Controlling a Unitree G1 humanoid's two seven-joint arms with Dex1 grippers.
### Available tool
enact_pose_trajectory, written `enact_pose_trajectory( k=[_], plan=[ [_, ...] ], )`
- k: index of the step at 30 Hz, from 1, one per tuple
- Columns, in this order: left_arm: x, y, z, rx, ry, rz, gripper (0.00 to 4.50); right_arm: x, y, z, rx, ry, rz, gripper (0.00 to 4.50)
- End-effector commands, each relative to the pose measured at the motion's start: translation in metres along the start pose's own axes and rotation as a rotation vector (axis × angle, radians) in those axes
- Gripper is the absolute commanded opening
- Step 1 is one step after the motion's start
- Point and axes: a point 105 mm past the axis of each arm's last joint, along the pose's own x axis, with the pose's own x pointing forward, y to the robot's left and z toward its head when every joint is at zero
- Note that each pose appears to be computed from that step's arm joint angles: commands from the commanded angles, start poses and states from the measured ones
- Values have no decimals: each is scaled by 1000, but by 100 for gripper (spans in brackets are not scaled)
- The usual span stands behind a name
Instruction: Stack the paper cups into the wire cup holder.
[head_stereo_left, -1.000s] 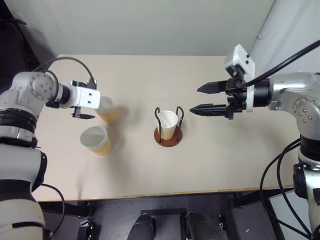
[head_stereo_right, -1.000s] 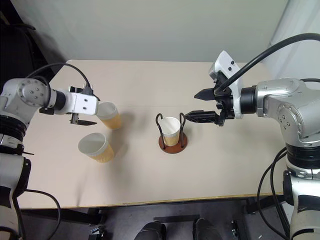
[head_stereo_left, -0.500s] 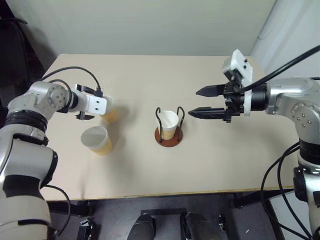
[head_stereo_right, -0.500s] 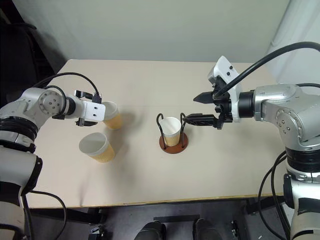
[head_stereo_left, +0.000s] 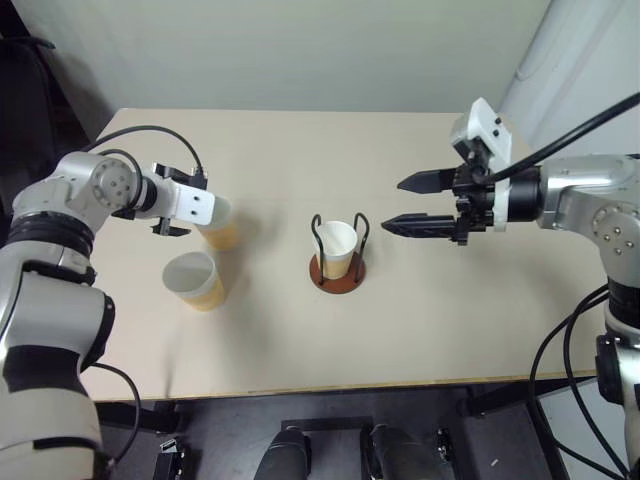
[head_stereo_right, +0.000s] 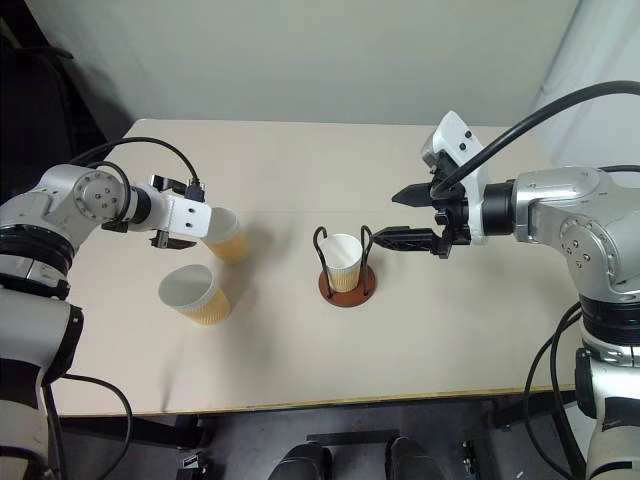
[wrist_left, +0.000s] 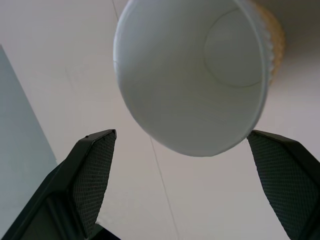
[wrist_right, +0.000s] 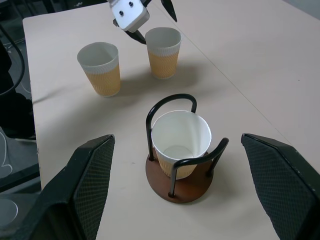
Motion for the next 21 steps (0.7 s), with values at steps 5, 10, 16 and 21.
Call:
enact_pose_trajectory(
  k=[5,10,16,21],
  plan=[
    [-26,13,-4,62,1,-22,450,-10,0,10,-40,-25,-19,410],
    [-26,14,-3,70,0,-20,450,-10,-1,10,-40,-23,-16,410],
    [-17,14,10,53,-54,-19,450,-10,1,9,-45,-22,-5,410],
    [-13,9,19,46,-104,-60,450,-14,13,12,-80,-24,71,410]
  ],
)
